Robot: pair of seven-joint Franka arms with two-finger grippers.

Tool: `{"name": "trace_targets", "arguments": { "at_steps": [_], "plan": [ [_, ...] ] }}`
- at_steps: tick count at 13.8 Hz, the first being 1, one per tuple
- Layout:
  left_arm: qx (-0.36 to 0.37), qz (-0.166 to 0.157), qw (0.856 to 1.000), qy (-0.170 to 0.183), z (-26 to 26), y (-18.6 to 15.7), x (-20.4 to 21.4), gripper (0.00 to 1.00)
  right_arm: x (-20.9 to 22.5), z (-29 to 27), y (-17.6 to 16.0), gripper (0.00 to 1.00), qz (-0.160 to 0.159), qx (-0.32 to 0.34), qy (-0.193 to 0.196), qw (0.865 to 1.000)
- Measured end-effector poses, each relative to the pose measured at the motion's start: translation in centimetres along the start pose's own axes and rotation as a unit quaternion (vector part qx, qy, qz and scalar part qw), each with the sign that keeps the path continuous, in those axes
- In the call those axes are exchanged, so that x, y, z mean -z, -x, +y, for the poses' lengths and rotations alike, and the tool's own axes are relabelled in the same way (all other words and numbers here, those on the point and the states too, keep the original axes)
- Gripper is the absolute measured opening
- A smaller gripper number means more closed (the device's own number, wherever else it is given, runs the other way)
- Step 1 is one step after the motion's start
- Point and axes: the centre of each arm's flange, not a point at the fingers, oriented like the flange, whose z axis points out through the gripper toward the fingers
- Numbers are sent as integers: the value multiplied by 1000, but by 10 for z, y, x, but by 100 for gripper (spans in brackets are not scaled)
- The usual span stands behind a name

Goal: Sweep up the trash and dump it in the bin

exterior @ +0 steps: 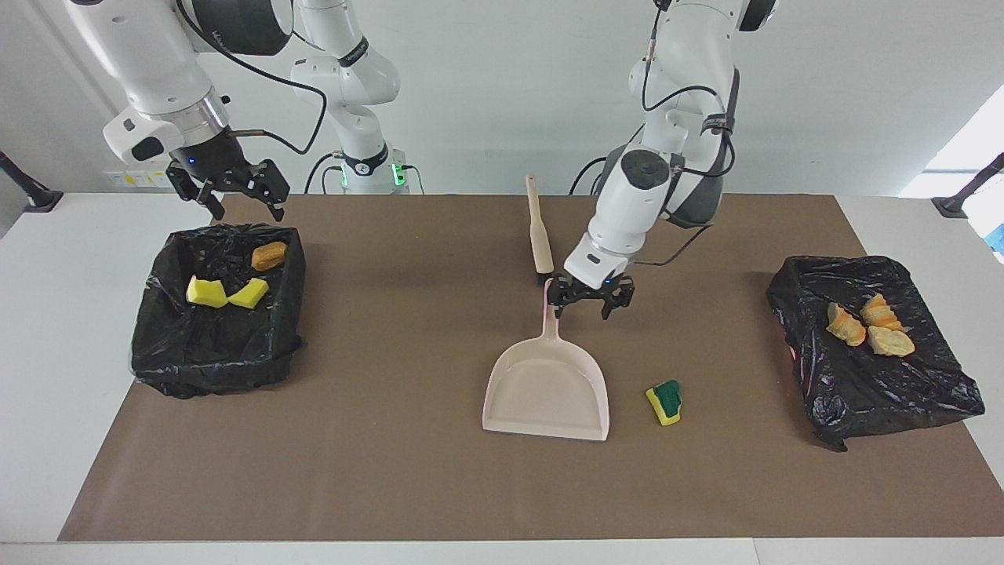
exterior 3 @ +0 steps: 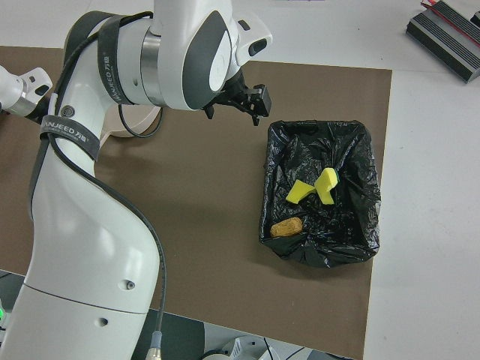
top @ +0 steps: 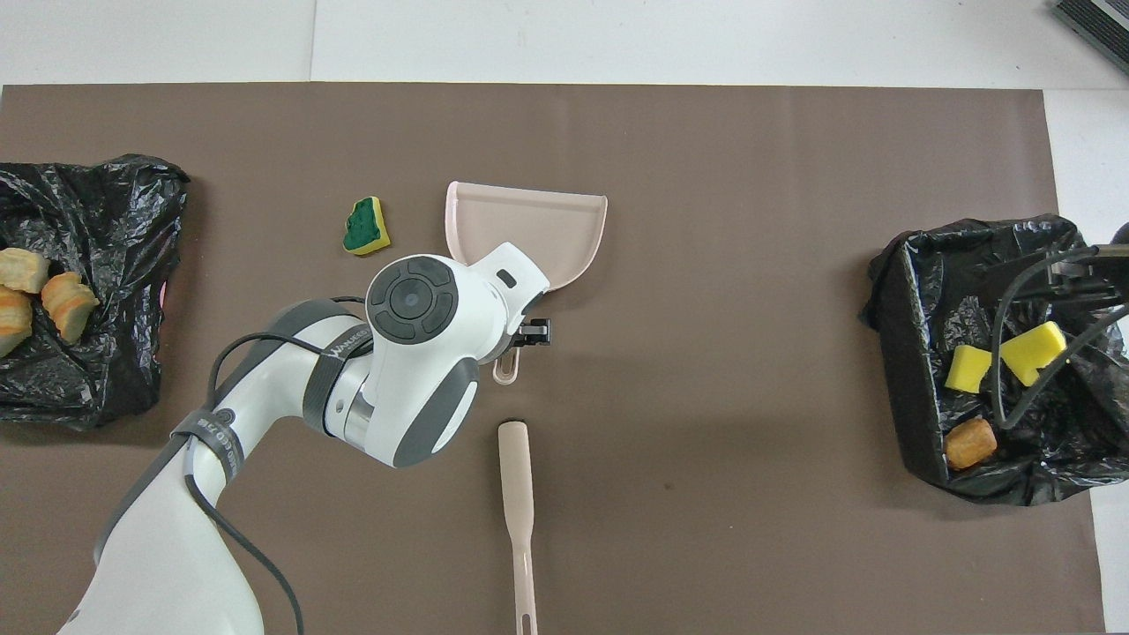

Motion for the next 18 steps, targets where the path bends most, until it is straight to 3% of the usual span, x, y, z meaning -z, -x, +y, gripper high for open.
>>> {"name": "trace_targets", "arguments": {
  "at_steps": [6,12,18],
  "plan": [
    [7,26,999,-18,-124,-54,15,100,0,0,0,100,0,0,0,1000],
    [11,82,997,-6,-125,-79,-18,100,0,0,0,100,0,0,0,1000],
    [15,76,997,-8,-127,-111,-72,100,0,0,0,100,0,0,0,1000]
  ]
}}
